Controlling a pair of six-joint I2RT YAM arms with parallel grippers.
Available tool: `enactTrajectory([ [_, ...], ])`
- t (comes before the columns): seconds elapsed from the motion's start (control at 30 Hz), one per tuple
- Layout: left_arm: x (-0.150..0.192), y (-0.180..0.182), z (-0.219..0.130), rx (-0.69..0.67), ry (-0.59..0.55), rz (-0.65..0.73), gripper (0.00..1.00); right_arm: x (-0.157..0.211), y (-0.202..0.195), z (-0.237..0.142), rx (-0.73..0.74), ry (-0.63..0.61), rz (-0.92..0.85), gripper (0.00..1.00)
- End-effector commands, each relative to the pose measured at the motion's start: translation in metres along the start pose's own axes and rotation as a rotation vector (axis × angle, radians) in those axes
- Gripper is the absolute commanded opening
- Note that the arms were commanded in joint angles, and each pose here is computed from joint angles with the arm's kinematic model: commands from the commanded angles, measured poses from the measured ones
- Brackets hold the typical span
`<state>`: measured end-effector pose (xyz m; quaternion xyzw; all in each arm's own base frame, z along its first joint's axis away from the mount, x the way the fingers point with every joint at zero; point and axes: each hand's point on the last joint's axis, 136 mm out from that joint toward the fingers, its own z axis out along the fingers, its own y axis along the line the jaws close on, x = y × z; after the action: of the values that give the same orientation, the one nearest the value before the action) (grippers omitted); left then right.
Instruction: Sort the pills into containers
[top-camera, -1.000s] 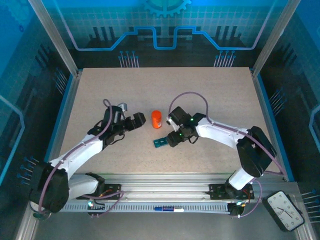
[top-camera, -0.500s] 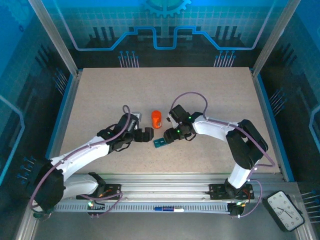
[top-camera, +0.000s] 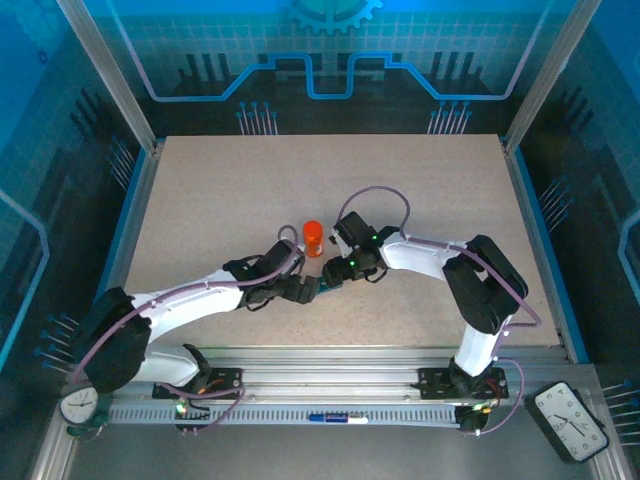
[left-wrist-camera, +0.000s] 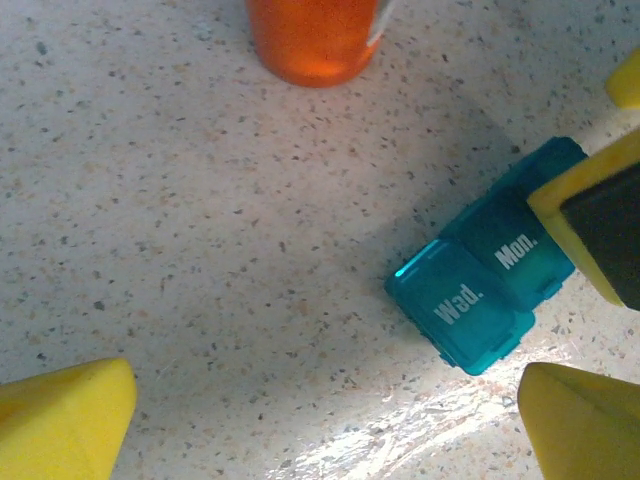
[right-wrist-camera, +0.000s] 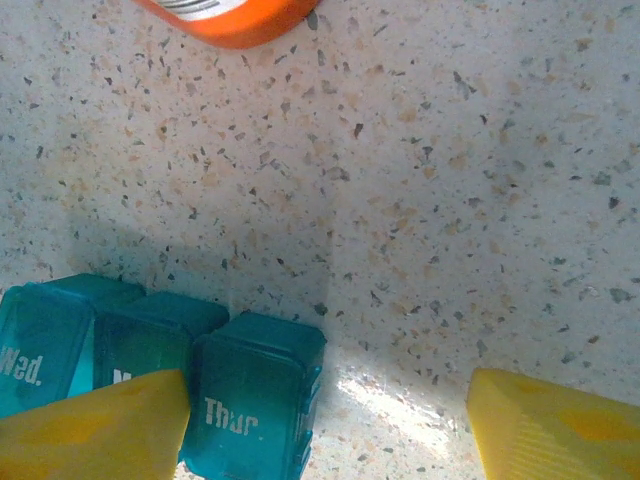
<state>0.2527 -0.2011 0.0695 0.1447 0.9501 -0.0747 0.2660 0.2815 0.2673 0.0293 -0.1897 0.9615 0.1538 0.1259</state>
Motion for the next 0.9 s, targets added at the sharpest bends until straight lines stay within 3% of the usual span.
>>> enactTrajectory([
  [0.0, -0.003, -0.005, 0.001, -0.037, 0.000, 0.093, 0.99, 0.004, 0.004, 0.007, -0.015, 0.015, 0.006, 0.74],
  [0.43, 0.011, -0.018, 0.018, -0.026, 0.033, 0.143, 0.99, 0.014, 0.000, 0.012, -0.010, 0.033, 0.016, 0.74],
  [0.87, -0.001, 0.007, 0.021, -0.139, 0.010, 0.074, 0.99, 0.018, -0.002, 0.016, -0.009, 0.045, 0.018, 0.73],
])
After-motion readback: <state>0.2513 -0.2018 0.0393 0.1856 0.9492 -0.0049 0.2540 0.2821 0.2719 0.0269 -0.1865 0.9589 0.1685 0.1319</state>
